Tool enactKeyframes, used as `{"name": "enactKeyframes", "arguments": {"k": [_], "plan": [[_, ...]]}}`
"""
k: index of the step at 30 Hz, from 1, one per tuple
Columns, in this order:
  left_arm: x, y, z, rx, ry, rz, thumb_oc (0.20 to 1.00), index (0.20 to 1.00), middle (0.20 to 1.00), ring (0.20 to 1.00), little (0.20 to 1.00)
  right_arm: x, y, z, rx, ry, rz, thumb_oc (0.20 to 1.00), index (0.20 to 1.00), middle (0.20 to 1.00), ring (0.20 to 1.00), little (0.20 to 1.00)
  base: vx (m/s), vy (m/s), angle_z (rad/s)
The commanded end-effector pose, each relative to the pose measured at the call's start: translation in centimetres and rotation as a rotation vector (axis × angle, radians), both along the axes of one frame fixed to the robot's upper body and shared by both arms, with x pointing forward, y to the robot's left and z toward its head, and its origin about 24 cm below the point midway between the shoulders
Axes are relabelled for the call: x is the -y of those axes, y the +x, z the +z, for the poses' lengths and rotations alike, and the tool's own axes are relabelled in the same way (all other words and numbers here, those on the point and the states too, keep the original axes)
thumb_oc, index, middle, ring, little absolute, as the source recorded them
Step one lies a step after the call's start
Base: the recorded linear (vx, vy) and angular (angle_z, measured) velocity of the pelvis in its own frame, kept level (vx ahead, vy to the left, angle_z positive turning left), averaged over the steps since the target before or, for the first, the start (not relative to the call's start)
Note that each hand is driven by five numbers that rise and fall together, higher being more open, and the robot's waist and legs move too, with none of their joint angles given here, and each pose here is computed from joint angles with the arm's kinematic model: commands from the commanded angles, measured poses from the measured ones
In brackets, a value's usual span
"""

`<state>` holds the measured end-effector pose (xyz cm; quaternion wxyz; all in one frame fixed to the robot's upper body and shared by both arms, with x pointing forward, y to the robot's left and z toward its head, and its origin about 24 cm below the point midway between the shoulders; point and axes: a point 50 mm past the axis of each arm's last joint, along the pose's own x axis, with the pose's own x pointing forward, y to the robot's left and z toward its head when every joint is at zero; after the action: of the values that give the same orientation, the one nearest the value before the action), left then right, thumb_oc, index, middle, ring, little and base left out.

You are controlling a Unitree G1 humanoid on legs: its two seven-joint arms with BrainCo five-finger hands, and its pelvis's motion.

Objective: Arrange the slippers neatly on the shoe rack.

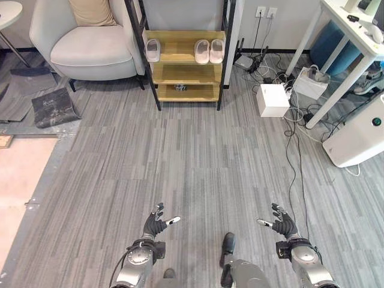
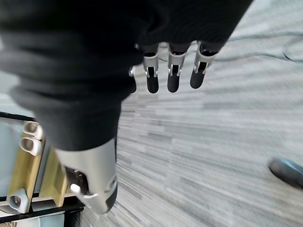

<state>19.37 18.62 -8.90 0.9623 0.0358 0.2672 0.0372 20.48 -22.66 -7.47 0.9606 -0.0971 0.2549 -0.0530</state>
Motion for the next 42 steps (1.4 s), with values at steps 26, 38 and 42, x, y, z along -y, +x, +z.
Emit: {"name": "enactKeyframes", "arguments": {"k": [26, 38, 42], "plan": [[-1.8, 0.9, 2.1, 0.092, 0.08, -0.056, 1.0, 1.0, 1.0, 1.0, 1.0, -4.0, 1.9, 1.0, 0.084, 0.093, 0.104, 1.0, 1.0, 1.0, 1.0, 1.0, 0.32, 0.127, -0.09], [-1.4, 2.5, 3.1, 0.142, 0.107, -0.106, 1.0, 1.0, 1.0, 1.0, 1.0, -1.6, 0.1, 0.0, 0.033, 0.085, -0.012, 1.0, 1.0, 1.0, 1.0, 1.0, 0.4, -0.015, 0.3], [-1.2, 1.5, 2.2, 0.096, 0.095, -0.104, 1.0, 1.0, 1.0, 1.0, 1.0, -1.0, -1.1, -0.8, -0.006, 0.103, -0.037, 1.0, 1.0, 1.0, 1.0, 1.0, 0.51, -0.104, 0.4]]}}
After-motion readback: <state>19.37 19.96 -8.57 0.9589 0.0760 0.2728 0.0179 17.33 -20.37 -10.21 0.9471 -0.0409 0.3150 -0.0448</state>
